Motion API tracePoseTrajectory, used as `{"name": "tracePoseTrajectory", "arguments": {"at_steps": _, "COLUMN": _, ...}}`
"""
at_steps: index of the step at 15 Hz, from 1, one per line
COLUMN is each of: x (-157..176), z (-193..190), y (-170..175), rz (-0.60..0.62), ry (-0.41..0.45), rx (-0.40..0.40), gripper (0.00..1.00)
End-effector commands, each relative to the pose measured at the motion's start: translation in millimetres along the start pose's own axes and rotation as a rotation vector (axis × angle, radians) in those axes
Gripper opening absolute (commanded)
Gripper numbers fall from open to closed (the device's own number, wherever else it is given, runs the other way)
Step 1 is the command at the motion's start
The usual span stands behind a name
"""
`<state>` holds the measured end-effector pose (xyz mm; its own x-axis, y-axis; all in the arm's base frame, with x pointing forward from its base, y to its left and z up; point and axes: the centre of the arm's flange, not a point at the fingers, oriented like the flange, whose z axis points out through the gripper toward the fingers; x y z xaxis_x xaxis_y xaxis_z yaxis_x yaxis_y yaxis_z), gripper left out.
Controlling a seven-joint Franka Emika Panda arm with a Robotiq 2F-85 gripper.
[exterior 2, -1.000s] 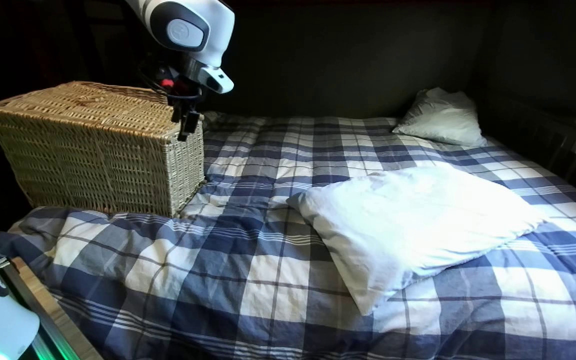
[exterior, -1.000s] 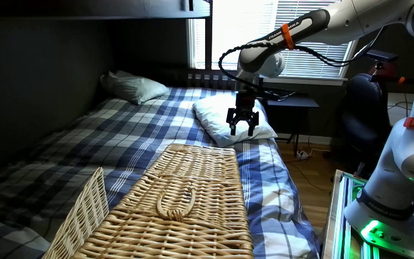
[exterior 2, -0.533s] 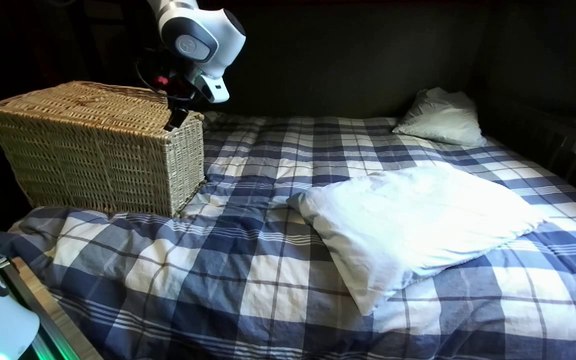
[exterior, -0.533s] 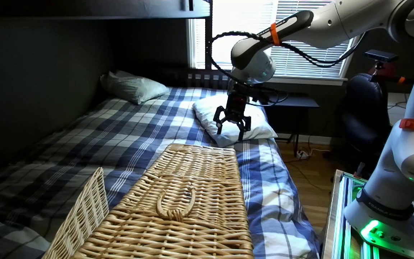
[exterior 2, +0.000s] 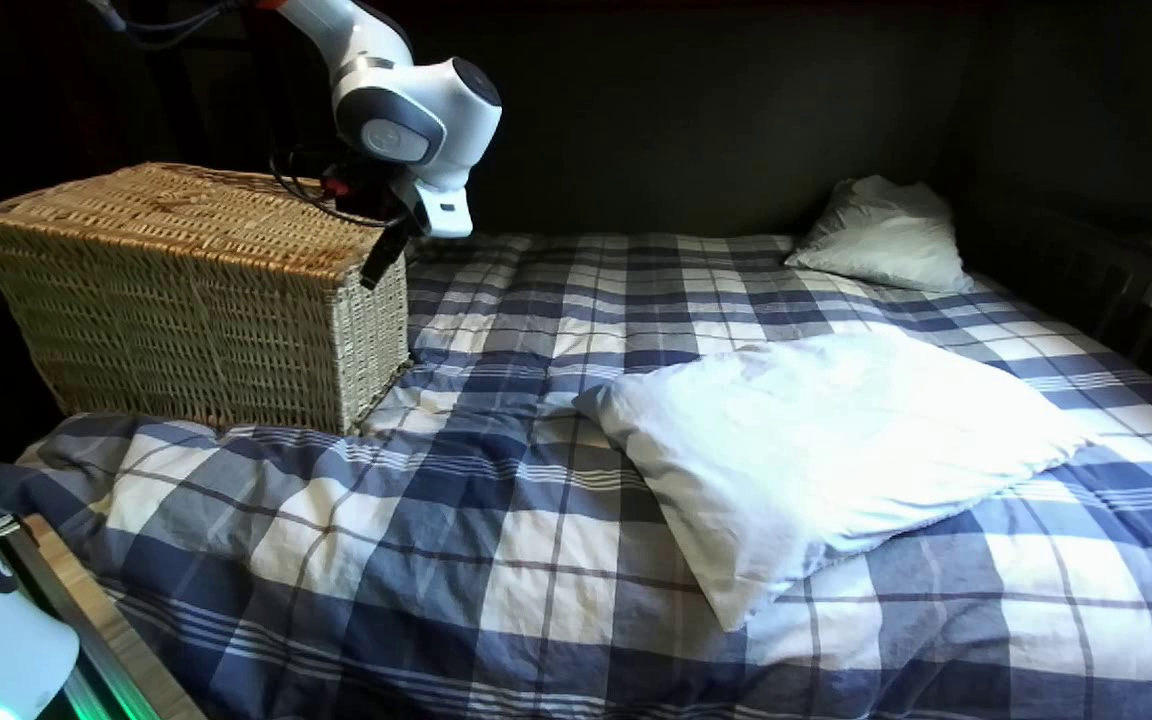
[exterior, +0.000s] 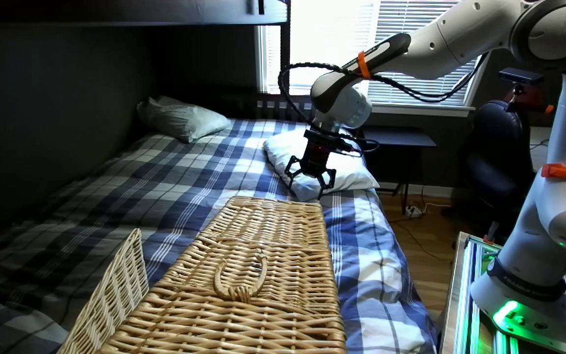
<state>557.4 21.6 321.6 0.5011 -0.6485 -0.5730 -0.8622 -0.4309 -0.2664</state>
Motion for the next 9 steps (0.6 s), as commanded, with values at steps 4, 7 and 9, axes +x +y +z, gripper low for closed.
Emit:
{"name": "tracePoseTrajectory", "arguments": {"at_steps": 4, "x": 2.8, "z": 6.8, "y": 12.8, "rz": 0.020, "ry": 0.022, "rx": -0.076, "gripper": 1.00}}
{"name": "tracePoseTrajectory", "arguments": {"at_steps": 7, "x": 2.8, "z": 7.3, "y": 13.7, "rz": 0.017, "ry": 0.025, "rx": -0.085, "gripper": 1.00}}
{"name": "tracePoseTrajectory", "arguments": {"at_steps": 9, "x": 0.4, "z": 11.1, "y": 12.4, "rz": 0.018, "ry": 0.026, "rx": -0.099, "gripper": 1.00}}
